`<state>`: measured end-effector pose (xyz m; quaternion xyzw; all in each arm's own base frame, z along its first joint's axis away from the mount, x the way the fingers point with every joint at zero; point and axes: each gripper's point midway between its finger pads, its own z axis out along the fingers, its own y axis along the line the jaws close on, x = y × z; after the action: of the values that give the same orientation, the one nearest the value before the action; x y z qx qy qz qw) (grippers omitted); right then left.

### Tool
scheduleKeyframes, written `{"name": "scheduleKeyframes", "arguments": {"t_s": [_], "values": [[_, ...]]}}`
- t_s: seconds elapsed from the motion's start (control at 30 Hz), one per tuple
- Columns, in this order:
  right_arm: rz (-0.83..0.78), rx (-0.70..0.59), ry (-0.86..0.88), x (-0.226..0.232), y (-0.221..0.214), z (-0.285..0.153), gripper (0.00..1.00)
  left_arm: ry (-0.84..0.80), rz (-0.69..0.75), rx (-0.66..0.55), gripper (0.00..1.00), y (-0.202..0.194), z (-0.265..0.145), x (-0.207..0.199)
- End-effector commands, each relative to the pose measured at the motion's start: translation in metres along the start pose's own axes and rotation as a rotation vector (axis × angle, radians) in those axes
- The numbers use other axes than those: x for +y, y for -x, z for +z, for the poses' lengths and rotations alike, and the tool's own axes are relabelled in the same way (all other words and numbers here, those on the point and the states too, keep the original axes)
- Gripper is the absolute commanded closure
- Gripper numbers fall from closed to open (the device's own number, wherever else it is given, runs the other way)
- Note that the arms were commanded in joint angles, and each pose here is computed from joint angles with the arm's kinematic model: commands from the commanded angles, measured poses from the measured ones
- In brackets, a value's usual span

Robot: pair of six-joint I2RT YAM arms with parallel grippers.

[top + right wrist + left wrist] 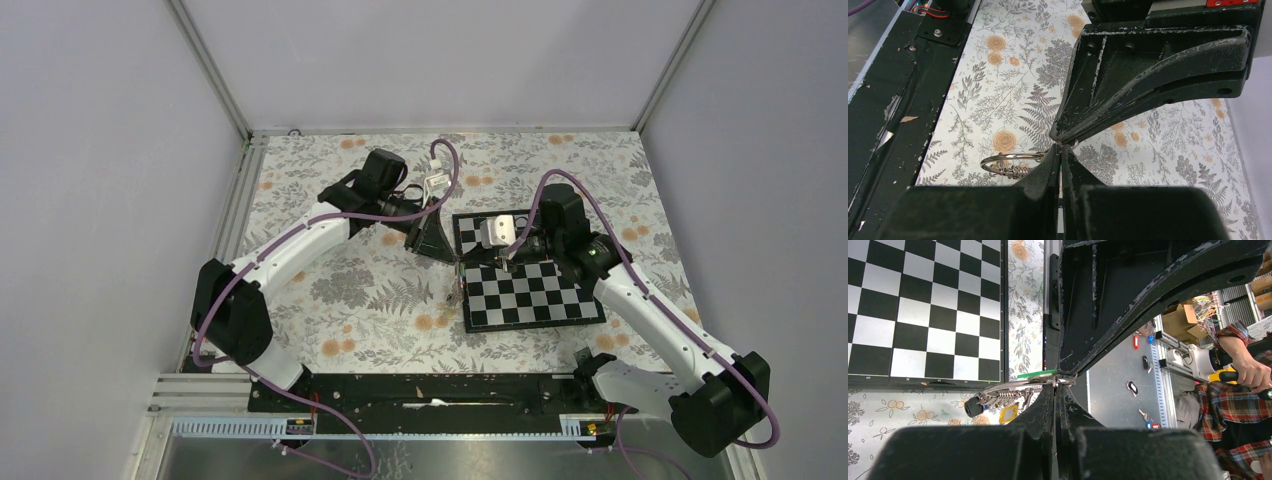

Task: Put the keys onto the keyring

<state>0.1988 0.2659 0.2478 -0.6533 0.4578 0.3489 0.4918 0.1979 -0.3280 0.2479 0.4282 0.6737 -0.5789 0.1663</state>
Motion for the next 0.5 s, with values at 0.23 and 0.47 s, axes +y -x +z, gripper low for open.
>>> {"name": "scheduleKeyframes", "arguments": {"t_s": [0.23,0.47], "values": [[-0.036,-0.009,-0.007,-0.0024,0.0035,0.0025,1.00,-0.092,0.089,-0.025,1.00,0.0099,-0.0006,-0.0228],[-0.090,0.036,-0.016,-0.0001,0.0005,-0.0050,1.00,-0.090,0.107,-0.039,1.00,0.0095,-0.0056,-0.0260]]}}
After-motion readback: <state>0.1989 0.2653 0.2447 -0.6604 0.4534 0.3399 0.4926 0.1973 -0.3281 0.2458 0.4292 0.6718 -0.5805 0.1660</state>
